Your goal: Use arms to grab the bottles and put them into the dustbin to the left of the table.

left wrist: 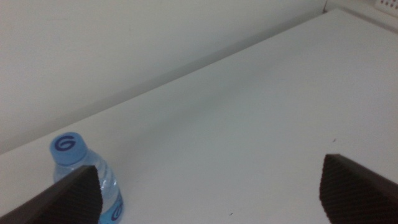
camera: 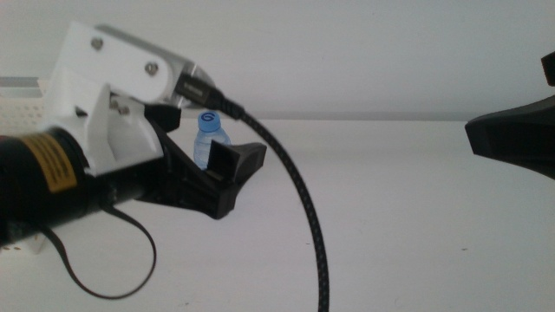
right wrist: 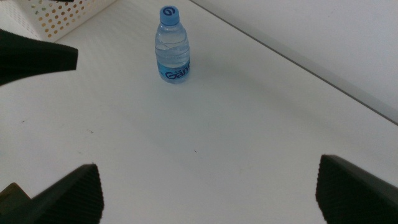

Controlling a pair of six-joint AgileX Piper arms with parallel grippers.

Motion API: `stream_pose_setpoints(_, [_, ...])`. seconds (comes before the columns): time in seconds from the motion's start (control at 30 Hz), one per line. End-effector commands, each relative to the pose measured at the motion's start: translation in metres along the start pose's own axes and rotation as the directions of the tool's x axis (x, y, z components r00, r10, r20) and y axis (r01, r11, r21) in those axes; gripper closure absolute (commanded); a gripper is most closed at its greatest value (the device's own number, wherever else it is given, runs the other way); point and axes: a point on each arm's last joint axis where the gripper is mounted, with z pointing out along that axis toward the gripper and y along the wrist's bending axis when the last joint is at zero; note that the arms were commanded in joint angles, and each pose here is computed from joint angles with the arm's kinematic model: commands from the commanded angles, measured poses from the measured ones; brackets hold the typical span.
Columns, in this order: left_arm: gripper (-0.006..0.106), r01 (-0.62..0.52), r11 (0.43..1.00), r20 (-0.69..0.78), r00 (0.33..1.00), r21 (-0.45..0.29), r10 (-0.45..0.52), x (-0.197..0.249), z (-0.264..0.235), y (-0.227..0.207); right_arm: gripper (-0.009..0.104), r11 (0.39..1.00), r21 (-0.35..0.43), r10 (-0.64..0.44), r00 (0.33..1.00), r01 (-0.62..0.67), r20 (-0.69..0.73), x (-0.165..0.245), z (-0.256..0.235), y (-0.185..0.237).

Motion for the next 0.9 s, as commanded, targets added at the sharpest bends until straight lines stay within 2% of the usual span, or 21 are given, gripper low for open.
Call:
stream_pose_setpoints(0.0, [0.007,0.030,0.999,0.030,0.999,0.013,-0.030,0.007,0.005,-0.001,0.005,1.000,0.009,-0.014,1.000,0.013,0.008,-0.002,-0.001,-0.001])
stream_pose_setpoints(0.17, [0.007,0.033,0.999,0.013,0.999,0.008,-0.033,0.012,0.007,0.000,0.005,1.000,0.009,-0.014,1.000,0.013,0.008,-0.002,-0.001,-0.001])
stream_pose_setpoints(0.27, [0.007,0.036,0.999,0.082,0.996,0.010,-0.037,0.016,0.009,0.002,0.005,1.000,0.009,-0.014,1.000,0.013,0.008,-0.002,-0.001,-0.001])
stream_pose_setpoints(0.33, [0.007,0.074,0.997,0.180,0.981,0.012,-0.075,0.027,0.012,0.007,0.005,1.000,0.009,-0.014,1.000,0.013,0.008,-0.002,-0.001,-0.001])
stream_pose_setpoints(0.43, [0.007,0.155,0.988,0.219,0.964,-0.010,-0.149,0.058,0.021,0.016,0.005,1.000,0.009,-0.014,1.000,0.013,0.008,-0.002,-0.001,-0.001])
stream_pose_setpoints(0.6, [0.007,0.194,0.980,0.169,0.969,-0.052,-0.182,0.093,0.033,0.023,0.005,1.000,-0.001,-0.009,1.000,0.009,0.008,-0.002,-0.001,0.000])
stream_pose_setpoints(0.87, [0.007,0.217,0.969,0.091,0.974,-0.119,-0.207,0.108,0.049,0.035,0.005,1.000,-0.003,-0.008,1.000,0.008,0.008,-0.002,-0.001,0.000])
